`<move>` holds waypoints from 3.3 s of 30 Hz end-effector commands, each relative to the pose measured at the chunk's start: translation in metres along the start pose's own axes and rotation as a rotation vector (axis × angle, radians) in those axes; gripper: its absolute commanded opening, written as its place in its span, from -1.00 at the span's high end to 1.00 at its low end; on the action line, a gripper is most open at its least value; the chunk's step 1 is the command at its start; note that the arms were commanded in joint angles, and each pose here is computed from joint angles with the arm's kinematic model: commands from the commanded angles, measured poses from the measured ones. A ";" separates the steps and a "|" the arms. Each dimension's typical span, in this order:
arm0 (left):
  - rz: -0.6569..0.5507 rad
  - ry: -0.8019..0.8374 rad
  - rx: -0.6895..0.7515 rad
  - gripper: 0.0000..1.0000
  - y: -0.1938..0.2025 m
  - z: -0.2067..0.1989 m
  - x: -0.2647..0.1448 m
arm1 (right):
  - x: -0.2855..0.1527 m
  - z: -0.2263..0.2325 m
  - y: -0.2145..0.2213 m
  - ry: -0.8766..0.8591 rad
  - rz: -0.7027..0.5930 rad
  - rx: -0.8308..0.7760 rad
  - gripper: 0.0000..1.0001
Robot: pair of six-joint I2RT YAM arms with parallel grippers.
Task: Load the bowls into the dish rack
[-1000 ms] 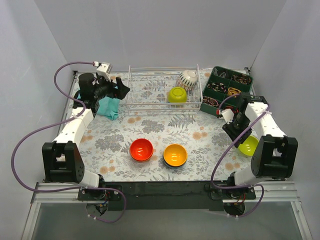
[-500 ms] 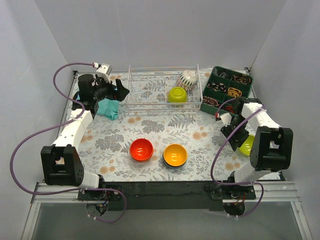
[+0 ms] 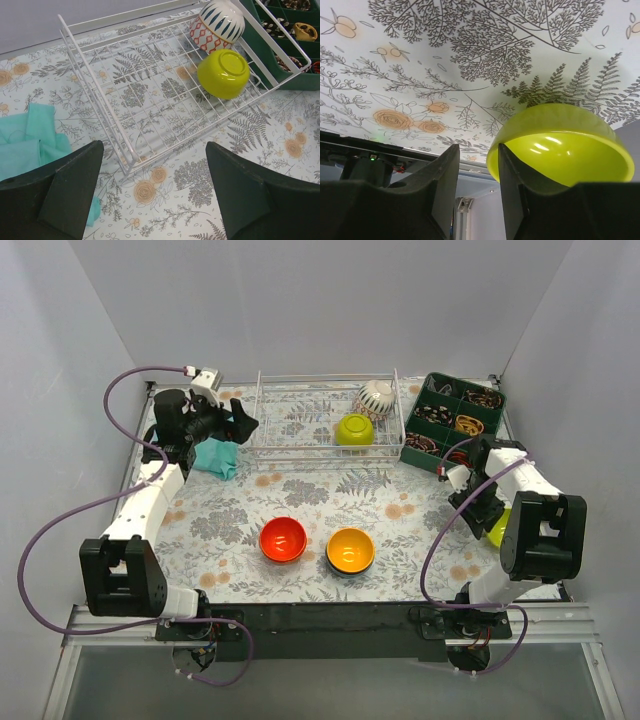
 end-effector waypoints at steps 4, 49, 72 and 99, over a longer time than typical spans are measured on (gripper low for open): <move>-0.030 0.032 0.021 -0.68 -0.010 -0.016 -0.014 | -0.015 -0.021 -0.004 0.091 -0.021 0.029 0.12; 0.089 0.097 0.008 -0.67 -0.008 -0.024 -0.012 | -0.053 -0.031 -0.013 0.187 -0.333 0.163 0.09; 0.222 -0.019 0.068 -0.71 0.020 0.012 -0.001 | 0.007 -0.030 -0.019 0.085 -0.214 0.199 0.08; 0.161 0.055 0.099 -0.71 0.019 0.007 0.011 | -0.107 -0.033 -0.010 0.230 -0.392 0.181 0.97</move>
Point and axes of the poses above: each gripper's point midway between its finger pads, its own x axis out along the fingers, its own z axis along the line the jaws close on, y = z × x, the point moved 1 cm from there along -x, back along the fingers, and after that the axes turned 5 degrees about -x, right-handed, at the moved point
